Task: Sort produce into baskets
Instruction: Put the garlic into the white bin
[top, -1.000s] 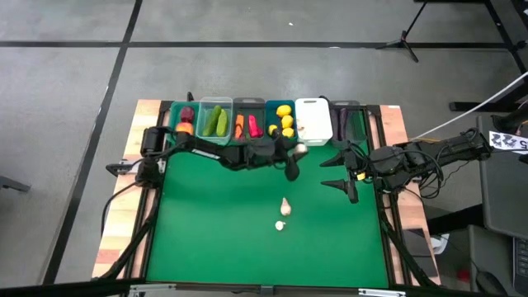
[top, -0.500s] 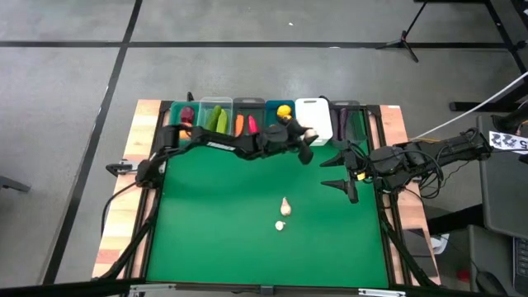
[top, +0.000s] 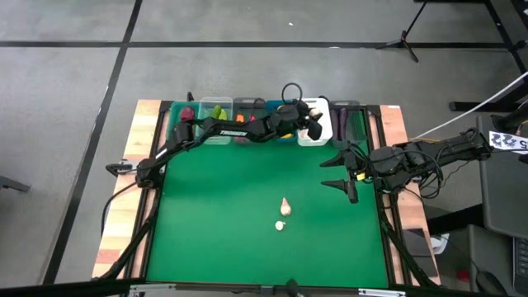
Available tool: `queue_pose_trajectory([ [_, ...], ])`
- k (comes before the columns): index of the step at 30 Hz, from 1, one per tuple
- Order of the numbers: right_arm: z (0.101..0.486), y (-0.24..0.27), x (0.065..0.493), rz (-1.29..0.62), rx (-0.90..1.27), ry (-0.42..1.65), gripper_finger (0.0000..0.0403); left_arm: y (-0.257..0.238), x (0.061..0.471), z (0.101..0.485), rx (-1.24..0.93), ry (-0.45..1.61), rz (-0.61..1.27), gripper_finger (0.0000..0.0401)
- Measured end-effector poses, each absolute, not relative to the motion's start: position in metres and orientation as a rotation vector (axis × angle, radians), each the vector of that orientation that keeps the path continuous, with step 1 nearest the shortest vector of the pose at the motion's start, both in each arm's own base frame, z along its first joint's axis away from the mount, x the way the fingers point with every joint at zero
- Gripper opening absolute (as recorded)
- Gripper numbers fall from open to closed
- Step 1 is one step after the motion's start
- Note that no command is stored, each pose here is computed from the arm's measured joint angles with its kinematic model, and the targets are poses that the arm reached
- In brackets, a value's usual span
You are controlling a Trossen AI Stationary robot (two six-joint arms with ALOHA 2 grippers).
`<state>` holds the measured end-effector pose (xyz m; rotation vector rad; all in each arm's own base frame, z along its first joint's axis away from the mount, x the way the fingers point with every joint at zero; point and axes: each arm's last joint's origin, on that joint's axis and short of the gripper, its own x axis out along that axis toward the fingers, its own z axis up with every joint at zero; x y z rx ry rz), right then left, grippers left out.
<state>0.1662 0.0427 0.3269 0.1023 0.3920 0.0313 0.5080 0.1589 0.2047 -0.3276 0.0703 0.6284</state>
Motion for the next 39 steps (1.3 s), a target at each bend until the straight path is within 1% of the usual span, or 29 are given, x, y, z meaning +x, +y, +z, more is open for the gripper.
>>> queue_pose_trajectory([
  [6,0.326,0.043,0.166,0.030,0.100,0.402,0.0269,0.176,0.517,0.192,-0.351,0.119,0.665,0.0161],
  [13,0.322,0.042,0.164,0.021,0.113,0.448,0.0269,0.190,0.512,0.180,-0.415,0.181,0.711,0.0161],
  [20,0.321,0.042,0.164,0.019,0.112,0.458,0.0269,0.195,0.509,0.175,-0.456,0.208,0.735,0.0161],
  [32,0.321,0.042,0.164,0.019,0.111,0.457,0.0269,0.193,0.509,0.173,-0.432,0.257,0.712,0.0156],
  [34,0.321,0.042,0.164,0.019,0.111,0.457,0.0269,0.192,0.509,0.169,-0.402,0.277,0.706,0.0156],
  [39,0.321,0.042,0.164,0.019,0.112,0.456,0.0269,0.190,0.511,0.161,-0.408,0.307,0.661,0.0156],
])
